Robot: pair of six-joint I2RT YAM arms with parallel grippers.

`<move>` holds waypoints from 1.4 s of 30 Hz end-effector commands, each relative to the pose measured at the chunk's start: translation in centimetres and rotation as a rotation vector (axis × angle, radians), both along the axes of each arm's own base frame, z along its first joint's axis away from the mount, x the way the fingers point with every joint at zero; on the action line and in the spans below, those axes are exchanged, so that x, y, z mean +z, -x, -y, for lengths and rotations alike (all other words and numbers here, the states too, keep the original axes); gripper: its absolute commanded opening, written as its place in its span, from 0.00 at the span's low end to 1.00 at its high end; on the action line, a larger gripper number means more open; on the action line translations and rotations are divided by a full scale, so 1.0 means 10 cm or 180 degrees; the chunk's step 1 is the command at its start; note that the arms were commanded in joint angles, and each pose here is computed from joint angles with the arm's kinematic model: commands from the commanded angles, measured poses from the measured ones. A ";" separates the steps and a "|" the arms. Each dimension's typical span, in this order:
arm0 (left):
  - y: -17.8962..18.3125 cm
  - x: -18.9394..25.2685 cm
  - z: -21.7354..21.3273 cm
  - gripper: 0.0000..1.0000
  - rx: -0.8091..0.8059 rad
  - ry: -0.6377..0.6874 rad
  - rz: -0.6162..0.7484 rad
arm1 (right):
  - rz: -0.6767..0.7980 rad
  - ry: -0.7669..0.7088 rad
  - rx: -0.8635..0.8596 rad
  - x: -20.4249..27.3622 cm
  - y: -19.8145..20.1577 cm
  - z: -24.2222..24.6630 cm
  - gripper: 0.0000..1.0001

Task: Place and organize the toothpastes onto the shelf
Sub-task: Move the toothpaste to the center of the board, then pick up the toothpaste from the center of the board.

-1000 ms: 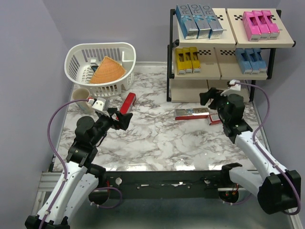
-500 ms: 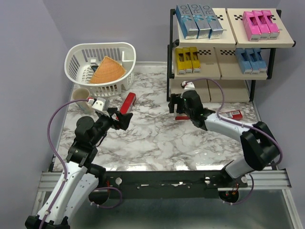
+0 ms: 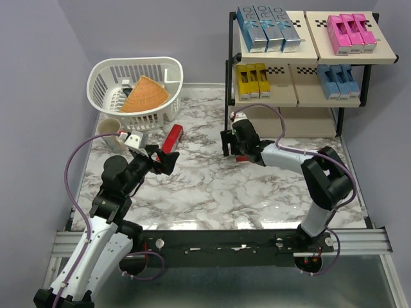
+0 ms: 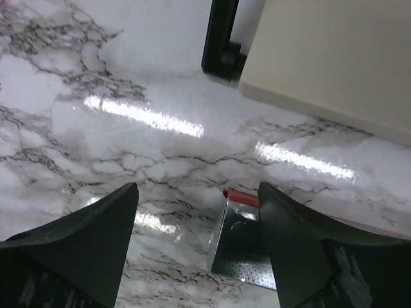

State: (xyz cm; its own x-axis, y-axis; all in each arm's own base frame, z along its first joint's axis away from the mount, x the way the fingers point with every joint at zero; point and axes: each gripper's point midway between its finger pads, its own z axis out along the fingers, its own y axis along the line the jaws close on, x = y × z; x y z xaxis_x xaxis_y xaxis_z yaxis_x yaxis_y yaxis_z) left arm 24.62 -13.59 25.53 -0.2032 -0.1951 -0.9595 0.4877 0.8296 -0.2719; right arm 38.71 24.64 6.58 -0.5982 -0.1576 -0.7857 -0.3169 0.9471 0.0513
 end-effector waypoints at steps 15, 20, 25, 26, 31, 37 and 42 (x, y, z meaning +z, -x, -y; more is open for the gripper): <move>0.01 0.00 0.05 0.99 -0.0113 0.0020 -0.0004 | -0.0454 -0.0228 -0.0032 0.07 1.19 0.46 0.79; 0.01 -0.01 0.05 0.99 -0.0108 0.0013 -0.0022 | 0.0003 -0.0572 -0.0451 0.19 1.34 0.67 0.83; 0.00 -0.03 0.05 0.99 -0.0103 0.0009 -0.0036 | 0.0260 -0.0709 -0.0717 0.23 1.37 0.83 0.86; 0.00 -0.04 0.06 0.99 -0.0108 0.0004 -0.0038 | 0.0315 -0.0694 -0.0884 0.24 1.35 0.90 0.86; -0.01 -0.04 0.06 0.99 -0.0113 0.0005 -0.0050 | 0.0129 -0.0405 -0.1339 -0.03 1.37 1.11 0.88; -0.01 -0.05 0.06 0.99 -0.0108 0.0002 -0.0059 | 0.0103 -0.0321 -0.1554 -0.27 1.29 1.11 0.86; -0.01 -0.06 0.06 0.99 -0.0108 0.0003 -0.0071 | 0.0207 -0.0283 -0.1746 -0.29 1.17 1.11 0.78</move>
State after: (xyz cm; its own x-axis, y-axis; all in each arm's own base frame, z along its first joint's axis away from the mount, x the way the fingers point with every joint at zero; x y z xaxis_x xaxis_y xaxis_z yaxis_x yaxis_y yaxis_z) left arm 24.83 -13.98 24.77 -0.2341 -0.1839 -0.9547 0.4941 0.8232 -0.2797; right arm 25.19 13.75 2.75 -0.6121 0.1646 -0.7735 0.1200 0.9861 0.1149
